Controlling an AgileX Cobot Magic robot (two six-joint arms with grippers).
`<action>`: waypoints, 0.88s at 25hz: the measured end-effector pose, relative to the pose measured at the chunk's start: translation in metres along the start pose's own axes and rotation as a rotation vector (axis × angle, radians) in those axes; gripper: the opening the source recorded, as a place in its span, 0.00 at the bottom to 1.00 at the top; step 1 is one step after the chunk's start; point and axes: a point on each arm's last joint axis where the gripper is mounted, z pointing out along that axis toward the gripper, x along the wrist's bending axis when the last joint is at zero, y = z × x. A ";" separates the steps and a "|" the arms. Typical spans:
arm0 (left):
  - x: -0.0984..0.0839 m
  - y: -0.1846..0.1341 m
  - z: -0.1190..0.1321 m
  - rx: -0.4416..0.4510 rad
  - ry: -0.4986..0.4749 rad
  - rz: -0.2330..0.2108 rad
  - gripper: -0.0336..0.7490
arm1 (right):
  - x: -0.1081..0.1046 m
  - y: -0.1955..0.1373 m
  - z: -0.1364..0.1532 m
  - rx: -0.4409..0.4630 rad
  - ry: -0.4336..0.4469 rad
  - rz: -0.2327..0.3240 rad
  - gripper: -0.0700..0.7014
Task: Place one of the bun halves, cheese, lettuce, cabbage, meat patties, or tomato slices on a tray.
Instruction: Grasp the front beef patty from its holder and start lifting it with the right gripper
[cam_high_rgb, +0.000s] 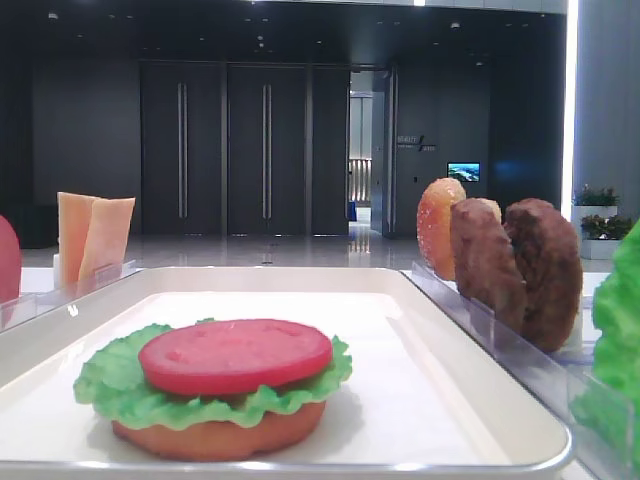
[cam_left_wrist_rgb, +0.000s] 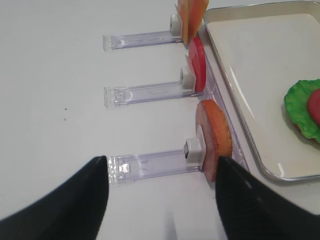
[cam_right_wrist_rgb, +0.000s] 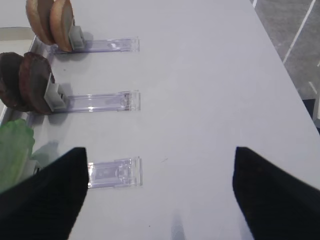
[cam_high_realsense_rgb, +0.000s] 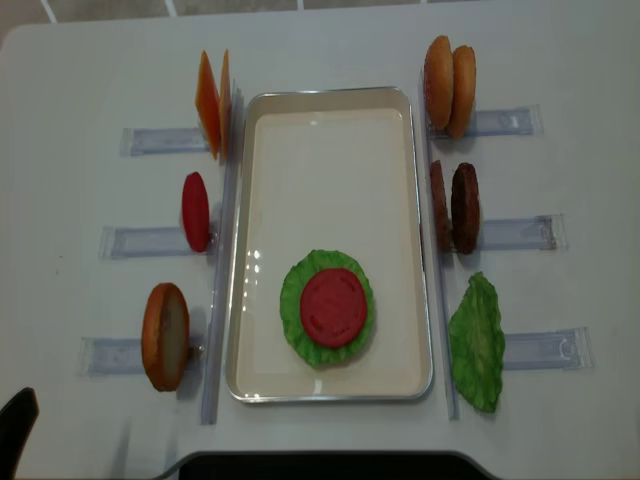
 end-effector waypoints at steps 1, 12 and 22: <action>0.000 0.000 0.000 0.000 0.000 0.000 0.70 | 0.000 0.000 0.000 0.000 0.000 0.000 0.82; 0.000 0.000 0.000 0.000 0.000 0.000 0.70 | 0.000 0.001 0.000 -0.006 -0.002 -0.001 0.82; 0.000 0.000 0.000 0.000 0.000 0.000 0.70 | 0.000 0.001 -0.001 -0.011 -0.002 0.006 0.82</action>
